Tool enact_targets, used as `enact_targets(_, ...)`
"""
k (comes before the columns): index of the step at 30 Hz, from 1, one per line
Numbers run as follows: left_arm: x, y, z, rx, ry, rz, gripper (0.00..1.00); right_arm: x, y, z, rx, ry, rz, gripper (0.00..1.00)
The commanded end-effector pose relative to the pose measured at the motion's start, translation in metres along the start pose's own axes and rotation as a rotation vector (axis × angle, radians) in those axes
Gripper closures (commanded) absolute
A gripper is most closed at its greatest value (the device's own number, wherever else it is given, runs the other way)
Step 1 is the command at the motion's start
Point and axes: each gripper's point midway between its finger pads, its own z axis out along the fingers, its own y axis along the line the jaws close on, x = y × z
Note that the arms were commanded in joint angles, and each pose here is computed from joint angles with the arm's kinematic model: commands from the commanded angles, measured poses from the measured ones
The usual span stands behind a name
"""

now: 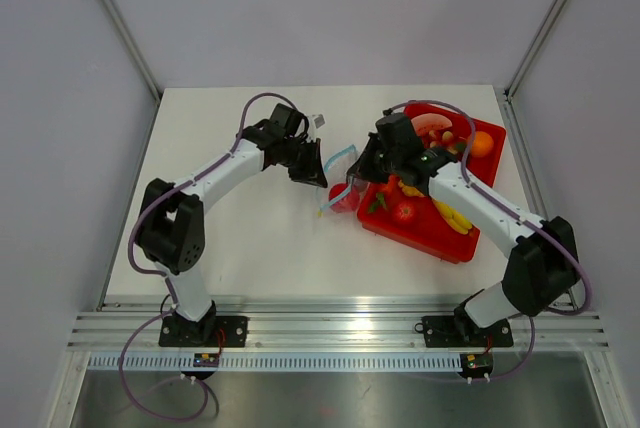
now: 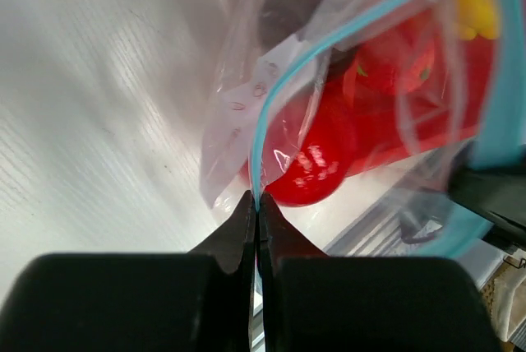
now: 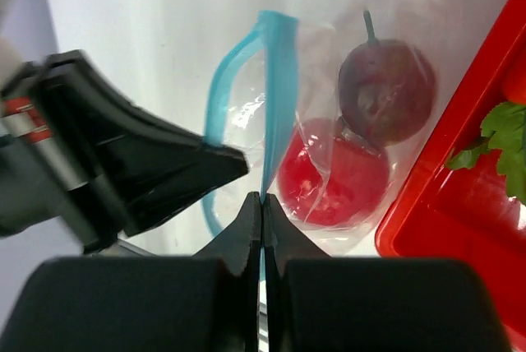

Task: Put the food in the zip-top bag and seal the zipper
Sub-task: Adjust the zipper food storage bag at the center of the board.

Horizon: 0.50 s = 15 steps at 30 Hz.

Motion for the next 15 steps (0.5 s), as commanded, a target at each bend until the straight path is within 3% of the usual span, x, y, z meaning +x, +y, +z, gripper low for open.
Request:
enact_targets(1,-0.012,-0.004,-0.016,-0.007,-0.065,0.049,1.00,0.018,-0.009,0.022,0.024,0.068,0.001,1.00)
enact_targets(5,-0.024,-0.041,-0.072,0.137,-0.220,0.098,1.00,0.007,-0.025,0.022,0.123,0.013,-0.038,1.00)
enact_targets(7,-0.030,-0.038,-0.084,0.106,-0.257,0.101,1.00,-0.005,-0.044,0.023,0.238,-0.024,-0.072,1.00)
enact_targets(15,-0.017,-0.006,-0.053,0.029,-0.149,0.050,1.00,-0.016,-0.045,0.021,0.285,-0.050,-0.092,1.00)
